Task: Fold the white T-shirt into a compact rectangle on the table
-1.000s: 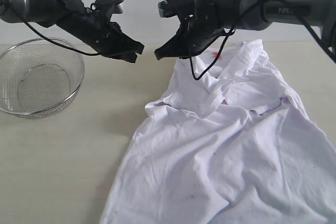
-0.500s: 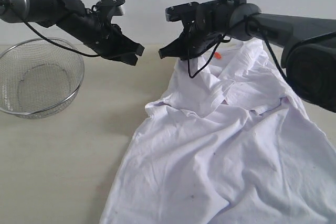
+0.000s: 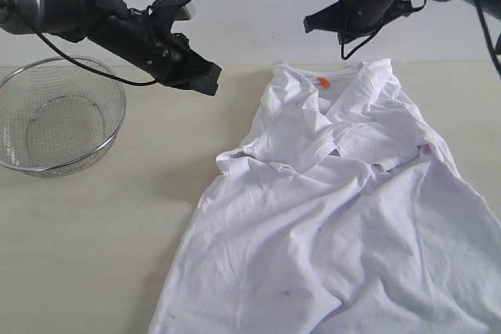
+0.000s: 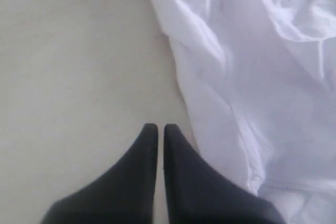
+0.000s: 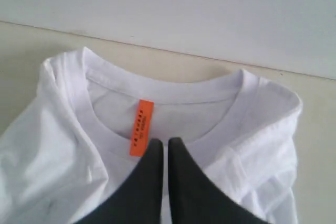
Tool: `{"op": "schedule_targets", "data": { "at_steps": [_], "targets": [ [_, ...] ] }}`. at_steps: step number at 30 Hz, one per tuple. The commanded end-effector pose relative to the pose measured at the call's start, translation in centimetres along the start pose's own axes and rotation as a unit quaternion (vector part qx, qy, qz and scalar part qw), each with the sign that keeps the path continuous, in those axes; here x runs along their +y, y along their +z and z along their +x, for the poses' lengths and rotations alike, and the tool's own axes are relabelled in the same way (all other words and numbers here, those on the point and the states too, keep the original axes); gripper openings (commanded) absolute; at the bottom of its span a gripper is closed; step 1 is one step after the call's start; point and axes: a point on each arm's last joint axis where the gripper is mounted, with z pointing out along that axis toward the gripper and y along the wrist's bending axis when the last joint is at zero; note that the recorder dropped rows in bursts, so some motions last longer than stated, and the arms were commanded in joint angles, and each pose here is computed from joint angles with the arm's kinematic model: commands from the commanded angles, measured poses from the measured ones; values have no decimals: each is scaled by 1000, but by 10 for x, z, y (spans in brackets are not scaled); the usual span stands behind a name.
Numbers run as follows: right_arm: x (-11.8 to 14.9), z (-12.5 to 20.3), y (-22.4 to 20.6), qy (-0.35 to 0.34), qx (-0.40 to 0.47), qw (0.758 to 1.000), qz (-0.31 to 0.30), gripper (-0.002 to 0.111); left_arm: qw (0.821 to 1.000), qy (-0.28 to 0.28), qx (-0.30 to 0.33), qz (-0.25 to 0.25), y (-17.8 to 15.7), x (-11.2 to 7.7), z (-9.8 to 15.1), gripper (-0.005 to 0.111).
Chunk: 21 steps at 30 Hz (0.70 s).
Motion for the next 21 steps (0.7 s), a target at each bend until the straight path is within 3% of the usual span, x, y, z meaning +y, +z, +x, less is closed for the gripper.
{"op": "schedule_targets", "data": {
  "at_steps": [1,7,12,15,21],
  "targets": [
    [-17,8,-17,-9,79,997,21,0,999,20,-13,23,10,-16,-3,4],
    [-37,27,-18,7,170,985,33,0,993,43,11,109,42,-39,14,4],
    [-54,63,3,31,244,969,27,0,991,73,4,108,50,-54,12,4],
    [-49,76,12,31,256,966,7,0,994,72,-12,79,54,-51,9,4],
    [-48,79,15,24,253,967,-3,0,994,61,-9,92,75,-48,13,4]
  ]
}}
